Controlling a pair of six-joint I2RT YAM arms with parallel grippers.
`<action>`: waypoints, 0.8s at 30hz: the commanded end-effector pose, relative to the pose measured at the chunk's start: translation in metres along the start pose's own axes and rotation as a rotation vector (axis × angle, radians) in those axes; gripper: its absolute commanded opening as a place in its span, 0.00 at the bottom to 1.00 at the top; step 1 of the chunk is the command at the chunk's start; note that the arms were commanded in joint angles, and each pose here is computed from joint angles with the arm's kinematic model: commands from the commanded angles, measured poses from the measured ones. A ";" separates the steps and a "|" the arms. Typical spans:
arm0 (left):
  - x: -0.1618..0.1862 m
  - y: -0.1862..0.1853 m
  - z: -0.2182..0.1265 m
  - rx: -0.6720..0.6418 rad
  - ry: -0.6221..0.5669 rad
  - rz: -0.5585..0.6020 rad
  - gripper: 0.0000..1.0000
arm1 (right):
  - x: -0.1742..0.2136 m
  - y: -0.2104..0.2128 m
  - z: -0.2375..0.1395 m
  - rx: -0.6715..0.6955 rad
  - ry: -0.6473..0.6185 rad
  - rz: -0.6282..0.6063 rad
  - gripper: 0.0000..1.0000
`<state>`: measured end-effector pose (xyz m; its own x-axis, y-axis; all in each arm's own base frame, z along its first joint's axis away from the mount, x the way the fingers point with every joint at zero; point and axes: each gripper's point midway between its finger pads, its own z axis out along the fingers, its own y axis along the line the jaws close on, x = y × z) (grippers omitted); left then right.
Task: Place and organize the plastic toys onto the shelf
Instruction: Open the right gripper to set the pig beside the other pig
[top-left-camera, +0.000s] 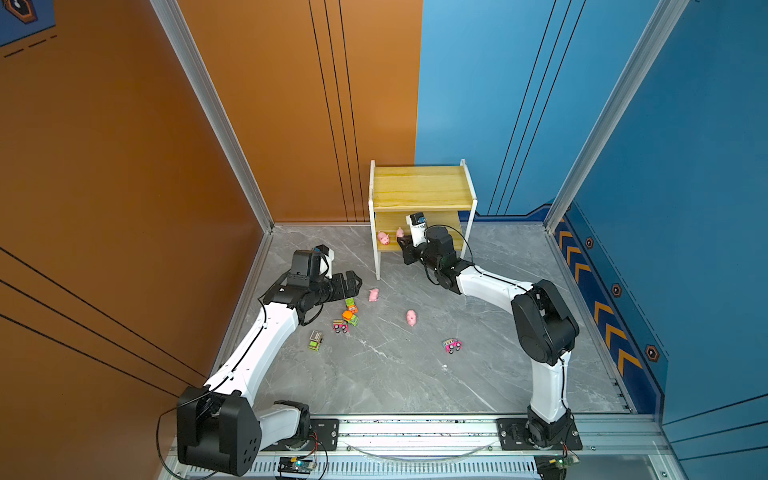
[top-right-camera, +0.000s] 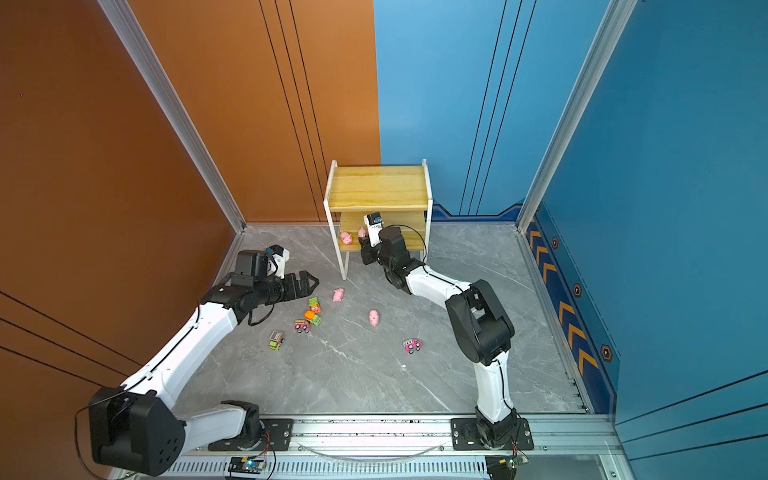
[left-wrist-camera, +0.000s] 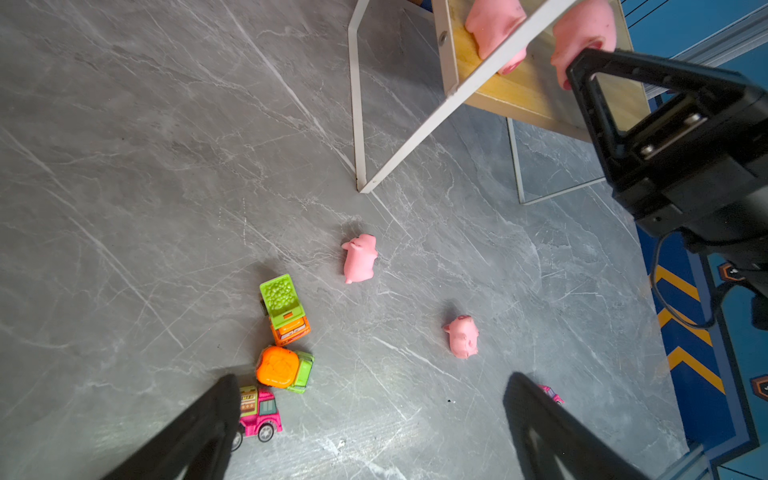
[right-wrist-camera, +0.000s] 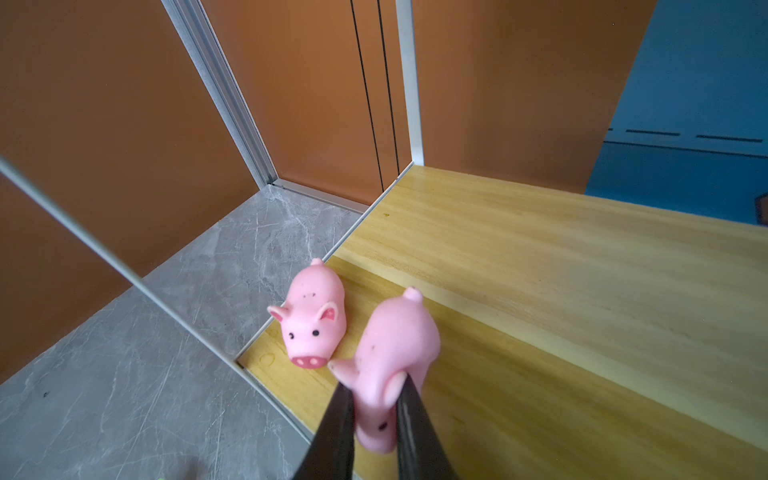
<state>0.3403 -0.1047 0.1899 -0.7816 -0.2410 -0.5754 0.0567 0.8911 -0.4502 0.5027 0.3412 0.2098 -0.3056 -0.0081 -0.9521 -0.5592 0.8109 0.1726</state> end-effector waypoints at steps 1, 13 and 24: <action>0.000 0.001 0.003 0.013 0.001 -0.008 1.00 | -0.012 -0.005 0.006 0.023 -0.044 0.016 0.20; 0.000 0.001 0.003 0.011 0.002 -0.008 1.00 | -0.005 -0.007 0.010 0.033 -0.020 0.019 0.27; 0.000 0.002 0.003 0.006 0.001 -0.007 1.00 | -0.017 -0.005 -0.001 0.038 -0.035 0.008 0.37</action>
<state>0.3403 -0.1047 0.1899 -0.7816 -0.2410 -0.5754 0.0567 0.8911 -0.4502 0.5089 0.3432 0.1987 -0.3210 -0.0043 -0.9471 -0.5454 0.8183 0.1812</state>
